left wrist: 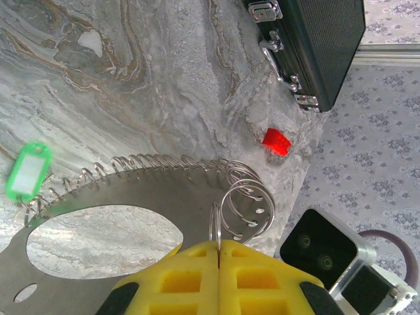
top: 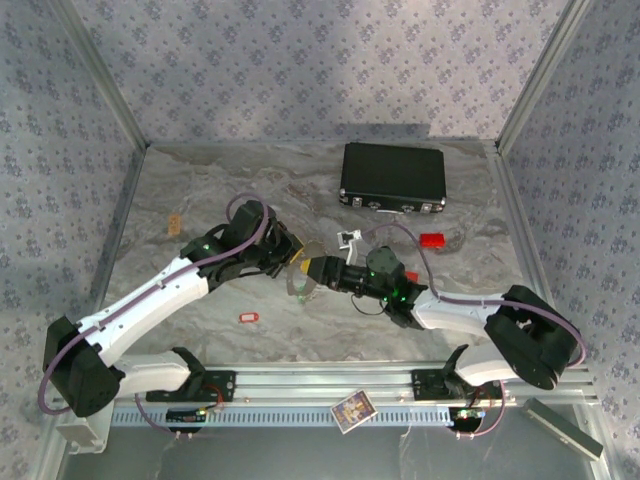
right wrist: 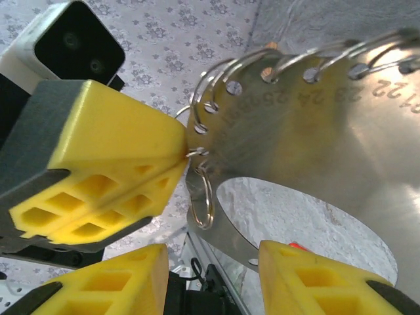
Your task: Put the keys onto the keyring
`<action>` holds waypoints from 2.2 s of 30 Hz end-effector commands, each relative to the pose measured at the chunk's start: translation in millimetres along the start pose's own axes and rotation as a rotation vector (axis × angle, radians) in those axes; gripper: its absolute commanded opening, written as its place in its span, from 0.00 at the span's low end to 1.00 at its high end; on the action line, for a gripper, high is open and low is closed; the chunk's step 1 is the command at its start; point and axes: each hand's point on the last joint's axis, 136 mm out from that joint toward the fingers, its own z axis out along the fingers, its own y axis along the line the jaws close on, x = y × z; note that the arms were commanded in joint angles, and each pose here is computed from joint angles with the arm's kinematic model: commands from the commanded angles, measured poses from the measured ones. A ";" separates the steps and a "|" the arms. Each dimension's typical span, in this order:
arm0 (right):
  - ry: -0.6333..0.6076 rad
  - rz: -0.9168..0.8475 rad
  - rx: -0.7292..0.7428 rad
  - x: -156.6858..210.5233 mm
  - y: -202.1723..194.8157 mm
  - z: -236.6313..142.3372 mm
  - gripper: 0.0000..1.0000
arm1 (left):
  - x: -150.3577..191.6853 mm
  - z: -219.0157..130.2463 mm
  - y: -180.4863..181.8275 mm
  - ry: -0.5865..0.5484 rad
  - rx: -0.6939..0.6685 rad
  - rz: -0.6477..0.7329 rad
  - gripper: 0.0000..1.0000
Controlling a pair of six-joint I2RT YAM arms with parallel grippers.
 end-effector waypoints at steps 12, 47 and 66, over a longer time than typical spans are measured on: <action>-0.070 0.022 -0.072 -26.6 19.3 9.9 0.29 | 7.1 -3.9 -17.4 0.011 0.063 -0.015 0.00; 0.211 0.096 -0.095 -27.9 21.2 -26.8 0.00 | -19.4 -58.3 -3.5 -0.222 0.056 1.381 0.52; 0.424 0.011 -0.032 -9.8 41.2 -58.9 0.00 | 36.2 -10.0 -9.1 -0.443 0.369 2.029 0.53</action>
